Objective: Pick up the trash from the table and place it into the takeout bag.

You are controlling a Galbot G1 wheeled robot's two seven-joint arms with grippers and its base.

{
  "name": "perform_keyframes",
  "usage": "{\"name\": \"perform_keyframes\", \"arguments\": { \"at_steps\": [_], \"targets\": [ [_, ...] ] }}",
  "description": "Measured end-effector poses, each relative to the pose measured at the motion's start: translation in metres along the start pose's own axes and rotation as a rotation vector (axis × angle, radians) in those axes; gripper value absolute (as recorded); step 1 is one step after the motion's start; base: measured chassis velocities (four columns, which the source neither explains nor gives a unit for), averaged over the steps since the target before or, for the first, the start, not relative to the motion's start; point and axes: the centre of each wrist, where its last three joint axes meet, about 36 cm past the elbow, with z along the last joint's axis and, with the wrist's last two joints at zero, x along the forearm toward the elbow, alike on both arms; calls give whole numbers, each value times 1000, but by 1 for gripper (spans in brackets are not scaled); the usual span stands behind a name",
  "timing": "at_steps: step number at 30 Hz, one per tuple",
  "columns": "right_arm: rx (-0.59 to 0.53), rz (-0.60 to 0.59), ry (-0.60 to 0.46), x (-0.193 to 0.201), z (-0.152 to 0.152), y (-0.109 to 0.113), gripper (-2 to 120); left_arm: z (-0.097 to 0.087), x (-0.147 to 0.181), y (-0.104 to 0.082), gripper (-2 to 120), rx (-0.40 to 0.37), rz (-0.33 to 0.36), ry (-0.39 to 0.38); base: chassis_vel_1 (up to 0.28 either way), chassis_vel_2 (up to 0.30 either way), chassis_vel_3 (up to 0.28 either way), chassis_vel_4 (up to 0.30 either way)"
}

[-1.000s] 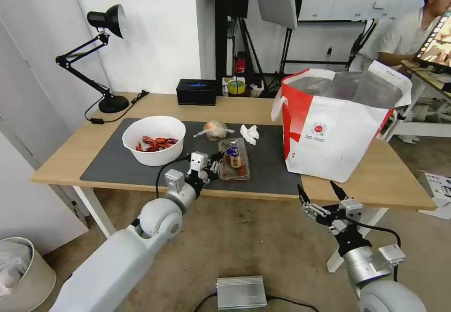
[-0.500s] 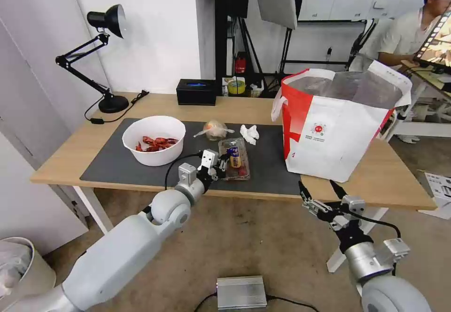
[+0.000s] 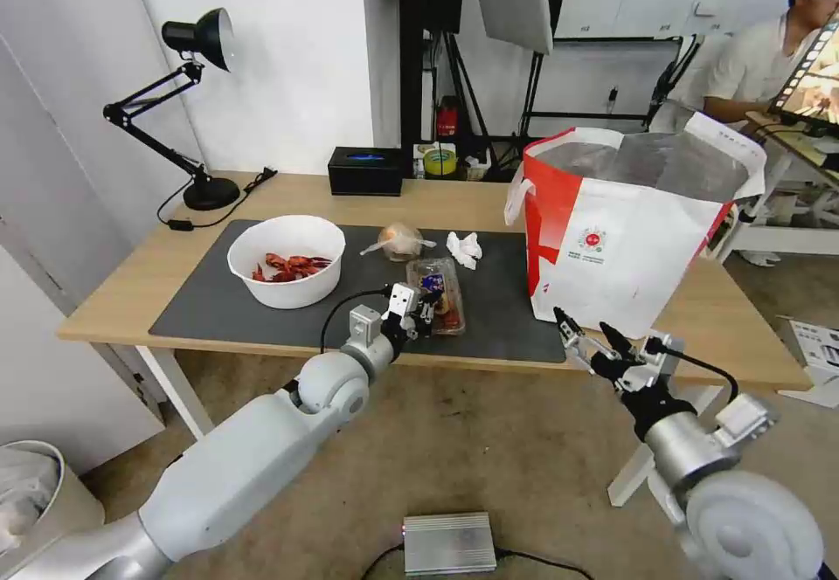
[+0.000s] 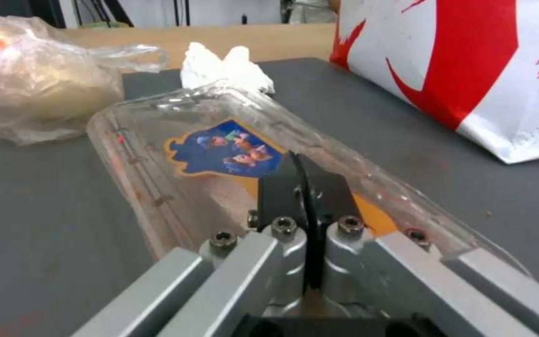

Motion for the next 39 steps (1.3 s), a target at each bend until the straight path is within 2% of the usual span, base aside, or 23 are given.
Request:
{"name": "perform_keyframes", "arguments": {
  "at_steps": [4, 19, 39],
  "targets": [
    [-100, -20, 31, -16, -12, -1, 100, 0, 1, -1, 0, 1, 1, 1, 0, 0, 0, 0],
    [-275, -15, 148, -62, -32, -11, 100, -2, 6, 1, 0, 14, -17, 1, 0, 0, 0, 0],
    [-333, -35, 284, -148, -27, -1, 100, 0, 8, -3, 0, 20, -15, -2, 0, 0, 0, 0]
  ]
}}
